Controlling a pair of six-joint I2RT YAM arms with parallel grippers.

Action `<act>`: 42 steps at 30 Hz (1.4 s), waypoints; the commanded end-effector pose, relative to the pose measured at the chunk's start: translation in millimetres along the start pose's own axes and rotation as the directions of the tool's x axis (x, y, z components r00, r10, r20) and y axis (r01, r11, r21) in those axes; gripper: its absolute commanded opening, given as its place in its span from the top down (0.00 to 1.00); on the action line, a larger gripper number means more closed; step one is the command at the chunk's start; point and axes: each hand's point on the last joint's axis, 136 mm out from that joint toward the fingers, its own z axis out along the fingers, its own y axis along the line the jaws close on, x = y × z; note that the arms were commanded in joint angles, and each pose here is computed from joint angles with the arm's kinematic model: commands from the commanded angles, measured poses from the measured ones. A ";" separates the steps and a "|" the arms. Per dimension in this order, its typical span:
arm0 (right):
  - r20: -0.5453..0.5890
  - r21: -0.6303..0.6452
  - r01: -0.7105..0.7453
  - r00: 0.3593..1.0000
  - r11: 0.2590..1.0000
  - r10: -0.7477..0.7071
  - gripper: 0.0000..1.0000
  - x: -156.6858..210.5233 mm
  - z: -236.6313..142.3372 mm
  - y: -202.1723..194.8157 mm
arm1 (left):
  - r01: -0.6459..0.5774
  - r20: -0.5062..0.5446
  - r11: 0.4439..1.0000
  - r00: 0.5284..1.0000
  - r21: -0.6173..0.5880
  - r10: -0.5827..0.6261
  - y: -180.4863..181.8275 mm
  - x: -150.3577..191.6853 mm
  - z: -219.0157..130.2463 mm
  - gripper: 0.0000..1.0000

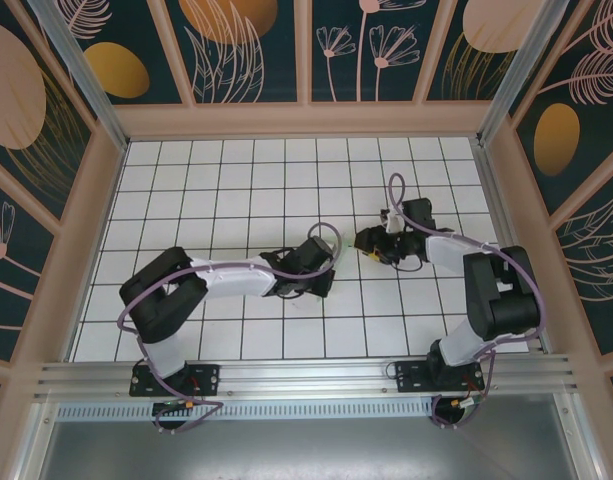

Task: Fold a paper plane with a square sheet of paper (fold left side to right side)
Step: Fold the wing for the fifth time at the center of the table.

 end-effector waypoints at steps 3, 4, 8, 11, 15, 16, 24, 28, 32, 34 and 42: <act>0.039 -0.012 0.038 0.999 0.999 -0.037 0.46 8.9 0.1 8.3 | 0.068 0.017 0.986 0.997 0.154 -0.071 -16.0 -8.0 -9.2 1.00; 0.035 -0.014 0.043 0.998 0.999 -0.042 0.46 11.5 2.5 9.9 | 0.073 0.015 0.984 0.997 0.162 -0.076 -16.5 -7.9 -9.1 1.00; 0.022 -0.017 0.055 0.998 0.998 -0.055 0.46 18.2 12.6 16.9 | 0.096 0.006 0.977 0.995 0.191 -0.099 -16.8 -7.1 -7.6 1.00; 0.016 -0.004 0.061 0.998 0.998 -0.061 0.46 18.6 19.2 19.8 | 0.109 0.006 0.972 0.994 0.207 -0.113 -18.1 -8.3 -7.7 1.00; -0.004 0.019 0.069 0.998 0.997 -0.069 0.46 20.2 29.1 21.4 | 0.144 -0.002 0.963 0.989 0.229 -0.147 -15.9 -7.5 -5.1 1.00; -0.005 0.021 0.071 0.997 0.997 -0.071 0.46 20.1 31.2 22.0 | 0.149 -0.006 0.961 0.988 0.233 -0.152 -15.7 -7.1 -4.4 1.00; -0.029 0.011 0.075 0.997 0.997 -0.075 0.46 21.8 41.9 26.5 | 0.177 -0.027 0.953 0.984 0.246 -0.176 -13.4 -3.1 2.6 1.00; -0.044 0.028 0.066 0.997 0.997 -0.065 0.46 23.3 46.5 23.5 | 0.194 -0.042 0.947 0.981 0.258 -0.190 -12.8 -0.7 6.5 1.00; -0.067 0.075 0.064 0.996 0.995 -0.059 0.47 24.9 50.2 17.0 | 0.208 -0.051 0.944 0.978 0.255 -0.202 -10.4 2.3 10.1 1.00; -0.078 0.095 0.061 0.996 0.994 -0.054 0.47 25.8 51.3 13.2 | 0.213 -0.055 0.943 0.977 0.257 -0.206 -9.8 3.2 11.1 1.00; -0.113 0.128 0.046 0.993 0.991 -0.032 0.49 32.8 58.3 2.4 | 0.226 -0.068 0.937 0.974 0.265 -0.216 -8.9 5.7 15.3 0.95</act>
